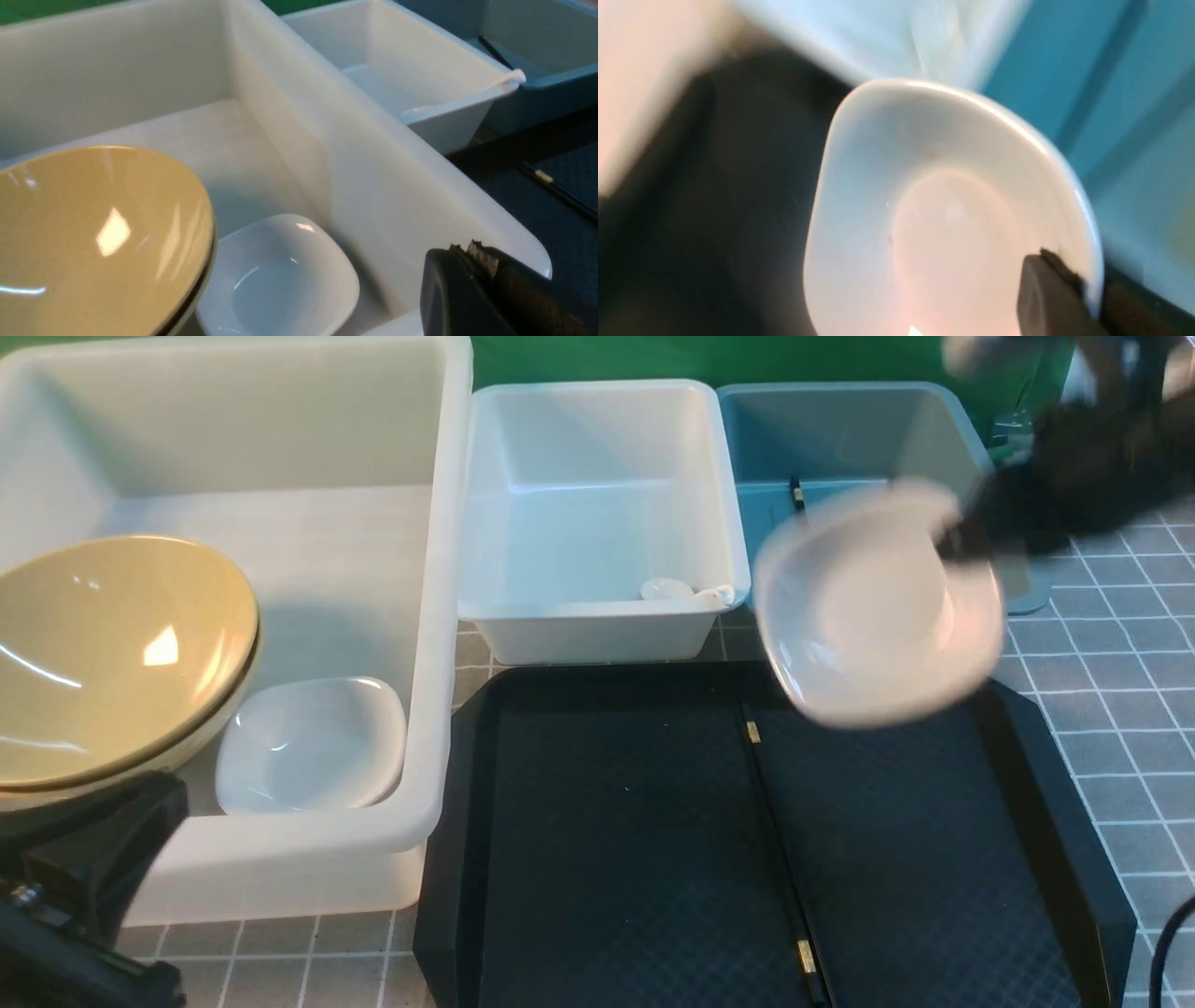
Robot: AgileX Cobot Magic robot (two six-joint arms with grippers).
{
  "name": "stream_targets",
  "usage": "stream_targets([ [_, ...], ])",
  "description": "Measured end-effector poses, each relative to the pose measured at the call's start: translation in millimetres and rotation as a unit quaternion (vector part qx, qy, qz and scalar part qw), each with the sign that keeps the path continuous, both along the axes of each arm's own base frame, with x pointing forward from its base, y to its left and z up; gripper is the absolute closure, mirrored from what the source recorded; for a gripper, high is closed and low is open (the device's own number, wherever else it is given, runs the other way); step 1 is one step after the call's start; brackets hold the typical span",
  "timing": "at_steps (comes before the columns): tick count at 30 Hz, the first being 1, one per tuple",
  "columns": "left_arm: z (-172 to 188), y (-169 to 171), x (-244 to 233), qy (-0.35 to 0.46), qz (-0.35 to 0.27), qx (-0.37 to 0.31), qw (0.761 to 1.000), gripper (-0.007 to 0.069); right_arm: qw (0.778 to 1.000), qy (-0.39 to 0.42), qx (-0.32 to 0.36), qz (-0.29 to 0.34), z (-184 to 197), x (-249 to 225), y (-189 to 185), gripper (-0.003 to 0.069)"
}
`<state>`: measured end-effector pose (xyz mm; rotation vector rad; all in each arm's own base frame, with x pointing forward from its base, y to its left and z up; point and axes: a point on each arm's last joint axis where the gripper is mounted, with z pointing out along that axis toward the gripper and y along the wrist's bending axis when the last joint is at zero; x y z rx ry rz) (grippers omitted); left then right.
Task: On grey table put chopsticks spoon bowls plates into blue grey white boxes.
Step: 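Place the white bowl into the white bin on top of the stacked bowls with the right gripper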
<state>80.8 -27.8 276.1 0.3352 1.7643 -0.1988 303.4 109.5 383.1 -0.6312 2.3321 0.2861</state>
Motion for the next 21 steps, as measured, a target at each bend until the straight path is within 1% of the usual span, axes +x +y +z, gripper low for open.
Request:
stream_targets([
  [2,3.9,1.5,-4.5,-0.023,0.003,-0.005,1.000,0.0636,0.999,-0.035,0.010,0.035,21.7,0.2,22.6,0.0588],
  [3,6.4,2.5,-7.4,-0.037,0.005,-0.007,0.999,0.0636,0.997,-0.051,0.015,0.059,30.4,0.4,39.6,0.0588],
  [4,9.4,3.8,-10.4,-0.056,0.008,-0.009,0.998,0.0636,0.992,-0.074,0.023,0.097,41.6,-0.5,65.6,0.0588],
  [5,11.5,4.7,-12.7,-0.070,0.010,-0.010,0.997,0.0636,0.988,-0.087,0.028,0.125,46.0,0.2,86.3,0.0588],
  [6,12.1,5.0,-13.6,-0.074,0.011,-0.010,0.997,0.0636,0.986,-0.095,0.032,0.130,50.3,0.1,90.3,0.0588],
  [8,15.1,6.5,-17.0,-0.094,0.014,-0.011,0.995,0.0636,0.977,-0.100,0.039,0.183,44.8,4.0,138.8,0.0588],
  [9,16.0,7.0,-18.3,-0.100,0.016,-0.010,0.995,0.0636,0.973,-0.109,0.042,0.201,45.1,5.5,156.1,0.0588],
  [10,17.9,8.1,-19.2,-0.113,0.020,-0.008,0.993,0.0636,0.967,-0.107,0.036,0.227,31.8,10.2,185.8,0.0588],
  [11,17.8,8.2,-19.1,-0.114,0.020,-0.007,0.993,0.0636,0.967,-0.107,0.035,0.230,30.2,10.7,189.8,0.0588],
  [12,19.0,9.4,-19.0,-0.128,0.027,-0.011,0.991,0.0636,0.962,-0.108,0.021,0.249,14.6,16.7,219.1,0.0588],
  [13,19.0,9.6,-19.0,-0.130,0.028,-0.011,0.991,0.0636,0.962,-0.109,0.016,0.250,10.3,20.2,224.1,0.0588],
  [14,18.0,10.6,-18.1,-0.139,0.036,-0.015,0.990,0.0636,0.960,-0.107,-0.006,0.260,-6.2,25.7,244.4,0.0588],
  [15,16.2,11.6,-17.6,-0.141,0.043,-0.020,0.989,0.0636,0.958,-0.106,-0.023,0.266,-15.6,28.1,256.7,0.0588],
  [17,14.0,13.5,-17.6,-0.144,0.057,-0.028,0.988,0.0636,0.956,-0.094,-0.059,0.270,-41.5,34.9,273.1,0.0588],
  [21,13.4,17.4,-18.7,-0.150,0.086,-0.046,0.984,0.0636,0.957,-0.081,-0.079,0.268,-75.9,40.1,294.6,0.0588],
])
